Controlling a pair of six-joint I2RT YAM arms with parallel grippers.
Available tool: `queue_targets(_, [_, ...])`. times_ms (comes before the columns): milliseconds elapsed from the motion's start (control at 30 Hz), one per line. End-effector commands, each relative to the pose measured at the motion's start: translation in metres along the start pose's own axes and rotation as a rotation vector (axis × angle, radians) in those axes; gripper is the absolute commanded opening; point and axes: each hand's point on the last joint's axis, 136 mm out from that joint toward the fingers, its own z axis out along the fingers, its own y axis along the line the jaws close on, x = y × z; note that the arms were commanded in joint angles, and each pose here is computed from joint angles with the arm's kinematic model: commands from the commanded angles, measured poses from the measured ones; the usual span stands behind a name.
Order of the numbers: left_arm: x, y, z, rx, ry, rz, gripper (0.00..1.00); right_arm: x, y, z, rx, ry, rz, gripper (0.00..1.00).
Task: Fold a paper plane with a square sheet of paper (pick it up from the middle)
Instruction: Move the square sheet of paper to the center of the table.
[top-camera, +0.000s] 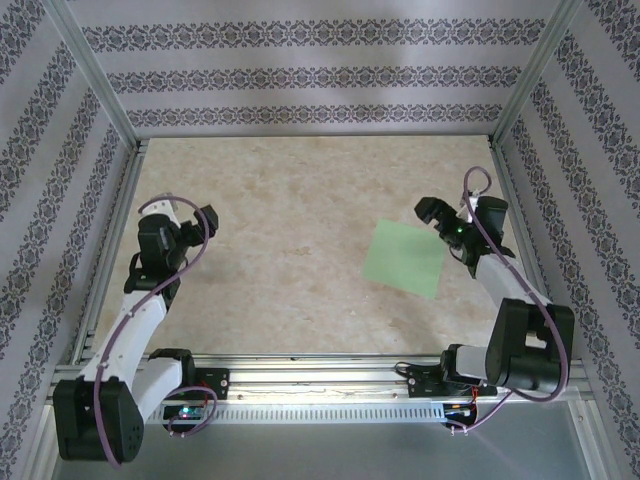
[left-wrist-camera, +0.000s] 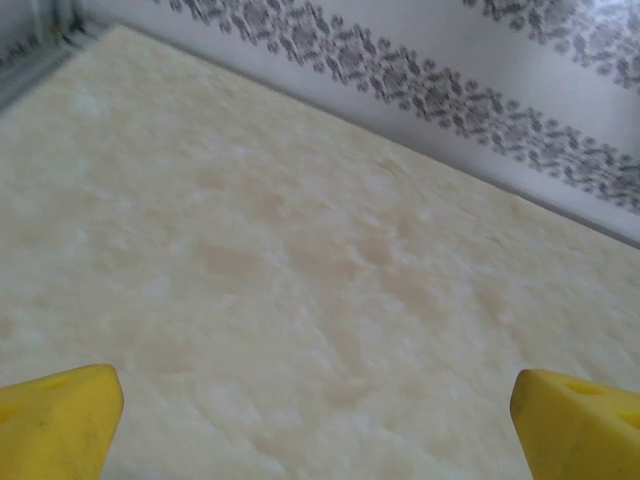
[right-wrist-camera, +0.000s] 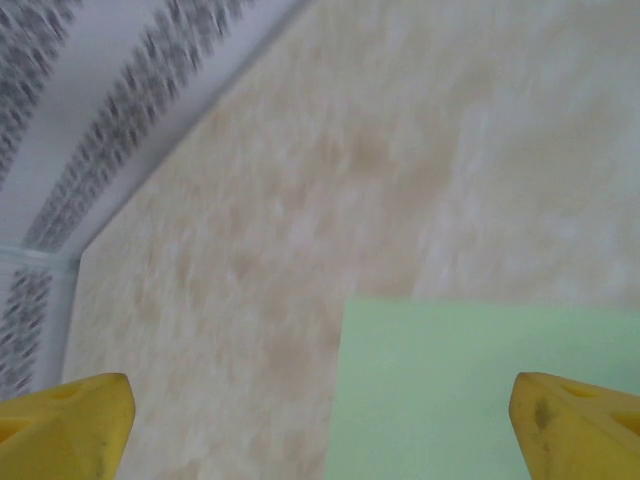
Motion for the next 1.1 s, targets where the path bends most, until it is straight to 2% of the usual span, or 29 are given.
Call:
queue_targets(0, [0.033, -0.009, -0.003, 0.083, 0.145, -0.121, 1.0, 0.041, 0.0, 0.008, -0.012, 0.186, 0.18, 0.94])
queue_targets(133, [0.048, -0.018, -0.003, 0.121, 0.237, -0.173, 1.0, 0.064, -0.021, 0.018, 0.093, 0.238, 0.205, 0.91])
queue_targets(333, [0.059, -0.014, -0.006, 0.096, 0.289, -0.195, 1.0, 0.077, -0.05, 0.02, 0.284, 0.271, 0.184, 0.92])
queue_targets(567, [0.078, -0.006, 0.001, 0.048, 0.403, -0.176, 1.0, 0.086, -0.059, 0.019, 0.38, 0.353, 0.119, 0.96])
queue_targets(833, [0.1, -0.043, 0.008, 0.189, 0.512, -0.165, 1.0, 0.105, -0.051, 0.029, 0.376, 0.447, 0.1, 0.97])
queue_targets(967, [0.111, -0.039, 0.013, 0.103, 0.535, -0.132, 1.0, 0.114, -0.034, 0.04, 0.343, 0.482, 0.083, 0.98])
queue_targets(1067, [0.107, -0.038, 0.016, 0.07, 0.504, -0.161, 1.0, 0.123, -0.026, 0.048, 0.347, 0.507, 0.066, 0.98])
